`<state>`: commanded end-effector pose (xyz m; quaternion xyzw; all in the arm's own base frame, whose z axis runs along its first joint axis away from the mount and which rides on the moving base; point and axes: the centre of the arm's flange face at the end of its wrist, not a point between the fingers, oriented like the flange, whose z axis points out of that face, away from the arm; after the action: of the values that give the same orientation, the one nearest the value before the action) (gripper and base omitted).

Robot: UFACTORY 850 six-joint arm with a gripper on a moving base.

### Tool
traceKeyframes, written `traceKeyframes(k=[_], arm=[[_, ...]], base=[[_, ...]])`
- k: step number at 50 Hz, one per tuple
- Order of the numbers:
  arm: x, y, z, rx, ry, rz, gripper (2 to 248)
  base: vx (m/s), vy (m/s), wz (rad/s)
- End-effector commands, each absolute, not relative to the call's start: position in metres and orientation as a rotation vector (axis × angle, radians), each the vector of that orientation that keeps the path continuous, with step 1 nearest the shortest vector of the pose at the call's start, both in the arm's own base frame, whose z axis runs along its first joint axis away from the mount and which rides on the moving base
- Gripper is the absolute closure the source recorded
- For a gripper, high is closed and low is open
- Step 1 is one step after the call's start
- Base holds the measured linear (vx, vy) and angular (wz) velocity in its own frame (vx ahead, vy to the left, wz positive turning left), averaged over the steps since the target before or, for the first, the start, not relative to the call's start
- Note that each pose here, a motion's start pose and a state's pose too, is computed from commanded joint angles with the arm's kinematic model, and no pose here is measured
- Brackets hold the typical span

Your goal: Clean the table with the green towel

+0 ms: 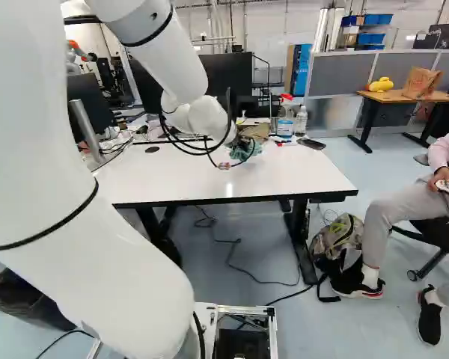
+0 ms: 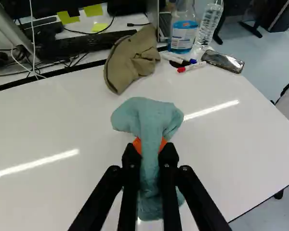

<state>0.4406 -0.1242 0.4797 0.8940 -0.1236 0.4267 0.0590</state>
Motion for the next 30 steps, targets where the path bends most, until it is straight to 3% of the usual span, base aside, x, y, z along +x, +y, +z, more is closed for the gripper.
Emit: traceKeyframes(k=[30], arm=[[0.486,-0.168,0.488,2.659,-0.447,1.305,200]], base=[[0.0,0.0,0.0]])
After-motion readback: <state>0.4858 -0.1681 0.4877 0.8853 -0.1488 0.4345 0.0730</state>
